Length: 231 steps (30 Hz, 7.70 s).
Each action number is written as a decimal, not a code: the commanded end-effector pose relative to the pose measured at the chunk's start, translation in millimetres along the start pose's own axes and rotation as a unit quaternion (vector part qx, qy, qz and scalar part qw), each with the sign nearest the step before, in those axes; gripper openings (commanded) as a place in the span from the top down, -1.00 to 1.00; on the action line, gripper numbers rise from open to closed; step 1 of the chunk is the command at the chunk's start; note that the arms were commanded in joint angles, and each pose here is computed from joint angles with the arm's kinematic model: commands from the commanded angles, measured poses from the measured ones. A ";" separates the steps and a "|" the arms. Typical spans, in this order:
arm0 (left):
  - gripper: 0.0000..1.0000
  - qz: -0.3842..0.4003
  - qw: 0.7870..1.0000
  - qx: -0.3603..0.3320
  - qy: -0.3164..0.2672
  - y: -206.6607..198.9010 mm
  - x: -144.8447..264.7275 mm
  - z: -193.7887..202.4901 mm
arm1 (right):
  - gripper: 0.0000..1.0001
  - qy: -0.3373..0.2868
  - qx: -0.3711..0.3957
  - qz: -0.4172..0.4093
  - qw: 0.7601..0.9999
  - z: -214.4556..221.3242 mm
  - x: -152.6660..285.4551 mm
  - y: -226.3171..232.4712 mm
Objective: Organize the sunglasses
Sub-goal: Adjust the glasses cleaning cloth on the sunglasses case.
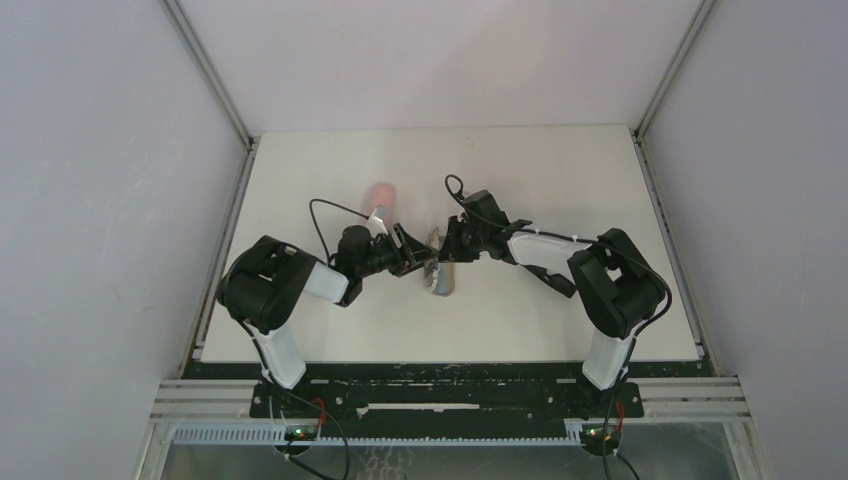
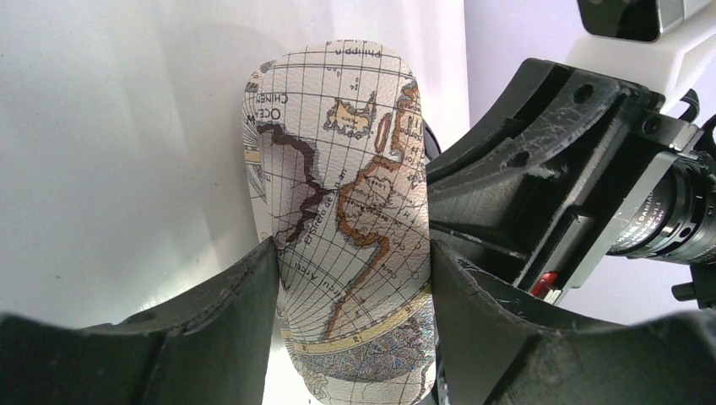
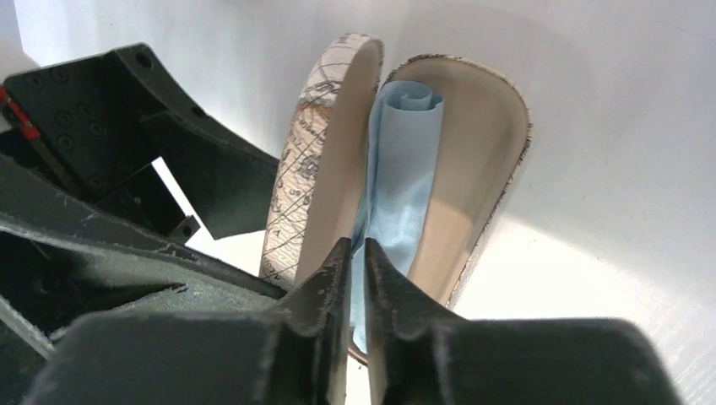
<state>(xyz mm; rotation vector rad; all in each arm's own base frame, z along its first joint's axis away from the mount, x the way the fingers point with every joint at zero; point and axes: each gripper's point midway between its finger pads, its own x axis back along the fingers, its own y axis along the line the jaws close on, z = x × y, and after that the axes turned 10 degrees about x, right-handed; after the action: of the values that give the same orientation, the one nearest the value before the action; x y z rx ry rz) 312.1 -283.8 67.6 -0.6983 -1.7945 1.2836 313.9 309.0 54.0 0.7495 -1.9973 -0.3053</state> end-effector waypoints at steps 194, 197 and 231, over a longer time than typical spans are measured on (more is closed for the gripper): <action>0.44 0.047 0.999 -0.012 0.003 -25.7 -1.6 -2.8 | 1.00 0.040 0.040 0.020 0.998 9.4 -1.1 16.3; 0.44 0.047 0.999 -0.012 0.003 -25.5 -1.5 -2.5 | 1.00 0.044 0.039 0.016 0.998 11.3 -3.6 17.2; 0.45 0.049 0.999 -0.012 0.004 -27.7 -1.8 -2.8 | 1.00 0.058 0.065 0.133 0.987 13.9 13.7 -15.6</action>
<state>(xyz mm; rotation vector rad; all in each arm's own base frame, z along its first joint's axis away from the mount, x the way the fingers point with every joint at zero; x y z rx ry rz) 310.0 -285.7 69.7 -0.7116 -1.7723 1.2935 290.8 291.0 23.7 0.5732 -1.9076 -0.0180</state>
